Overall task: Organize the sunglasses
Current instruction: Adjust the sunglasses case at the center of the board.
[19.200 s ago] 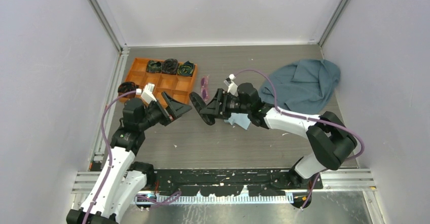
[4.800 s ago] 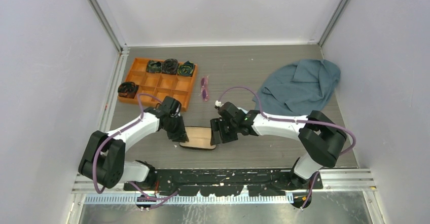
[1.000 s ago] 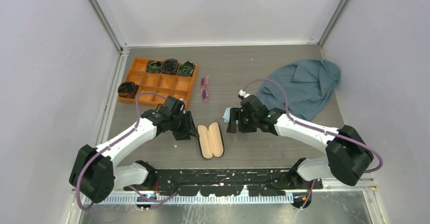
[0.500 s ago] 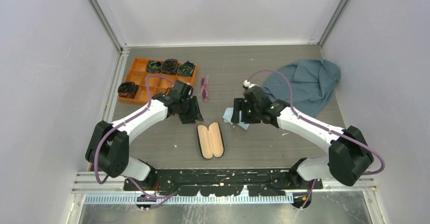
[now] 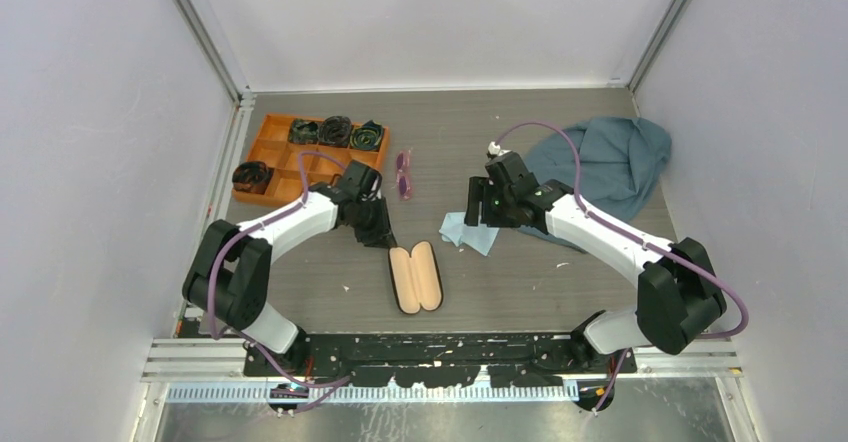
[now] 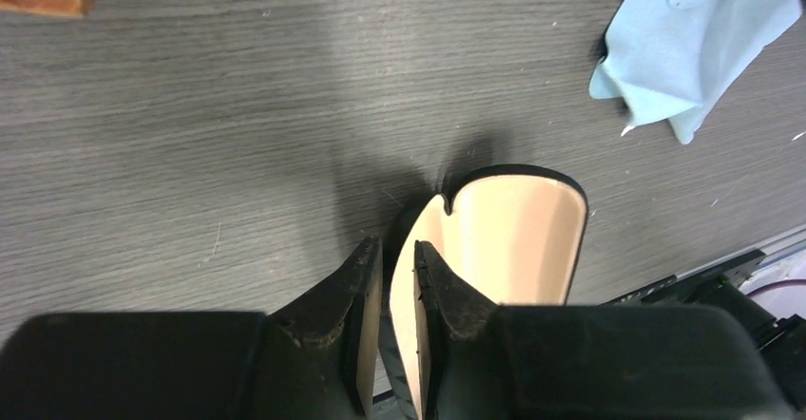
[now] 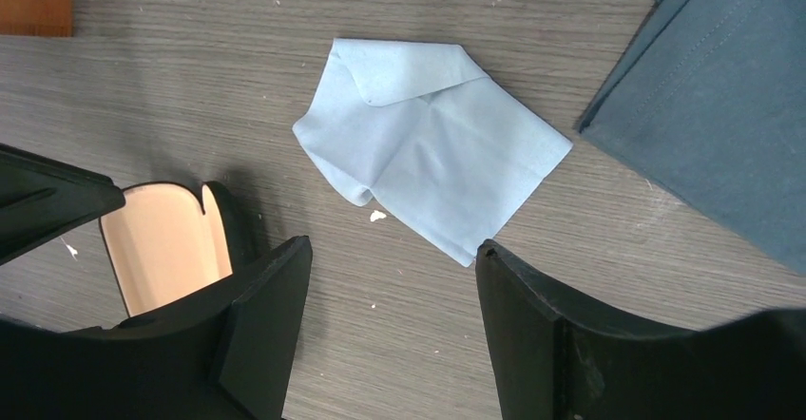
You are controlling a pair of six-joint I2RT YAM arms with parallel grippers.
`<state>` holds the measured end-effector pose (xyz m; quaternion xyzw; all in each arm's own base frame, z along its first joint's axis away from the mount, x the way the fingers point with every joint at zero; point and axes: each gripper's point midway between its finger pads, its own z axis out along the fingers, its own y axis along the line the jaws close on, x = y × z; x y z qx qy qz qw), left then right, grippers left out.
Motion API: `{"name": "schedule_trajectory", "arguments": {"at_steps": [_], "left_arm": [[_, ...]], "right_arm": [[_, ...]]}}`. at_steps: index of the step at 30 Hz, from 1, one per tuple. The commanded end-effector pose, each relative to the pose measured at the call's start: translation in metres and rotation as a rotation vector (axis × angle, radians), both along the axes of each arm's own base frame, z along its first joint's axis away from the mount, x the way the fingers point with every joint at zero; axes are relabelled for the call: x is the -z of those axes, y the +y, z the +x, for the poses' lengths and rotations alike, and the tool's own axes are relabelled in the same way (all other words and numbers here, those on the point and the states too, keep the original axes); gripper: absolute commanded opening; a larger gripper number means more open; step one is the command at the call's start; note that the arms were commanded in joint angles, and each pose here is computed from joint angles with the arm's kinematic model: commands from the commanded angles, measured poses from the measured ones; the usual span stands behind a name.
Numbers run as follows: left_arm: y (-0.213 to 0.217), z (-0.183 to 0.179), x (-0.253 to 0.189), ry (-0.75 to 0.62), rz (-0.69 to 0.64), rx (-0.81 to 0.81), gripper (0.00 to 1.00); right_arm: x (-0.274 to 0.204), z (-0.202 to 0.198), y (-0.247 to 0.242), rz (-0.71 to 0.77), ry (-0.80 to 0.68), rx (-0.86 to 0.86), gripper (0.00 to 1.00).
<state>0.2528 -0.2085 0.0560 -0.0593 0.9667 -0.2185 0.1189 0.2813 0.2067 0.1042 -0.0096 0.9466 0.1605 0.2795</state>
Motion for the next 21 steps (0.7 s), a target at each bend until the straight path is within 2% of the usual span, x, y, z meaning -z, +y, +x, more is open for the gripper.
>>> {"name": "schedule_trajectory", "arguments": {"at_steps": [1, 5, 9, 14, 18, 21], "left_arm": [[0.001, -0.006, 0.002, -0.004, -0.011, 0.034, 0.19], [0.006, -0.014, 0.007, 0.006, -0.001, 0.029, 0.11], [0.009, -0.023, 0.014, 0.024, -0.004, 0.025, 0.09], [0.006, -0.025, 0.005, 0.011, -0.032, 0.03, 0.09], [0.006, -0.02, -0.015, -0.036, -0.042, 0.025, 0.15], [0.005, -0.013, -0.03, -0.075, -0.048, 0.017, 0.19]], "right_arm": [[-0.009, 0.0, -0.003, -0.003, -0.034, -0.004, 0.7], [-0.011, 0.002, 0.0, 0.005, -0.037, -0.011, 0.7], [-0.011, 0.004, 0.005, 0.018, -0.036, -0.02, 0.7], [-0.004, 0.008, 0.004, -0.008, -0.024, -0.022, 0.71], [0.018, 0.013, -0.008, -0.038, 0.01, 0.001, 0.7], [0.033, 0.015, -0.01, -0.004, 0.075, -0.003, 0.64]]}}
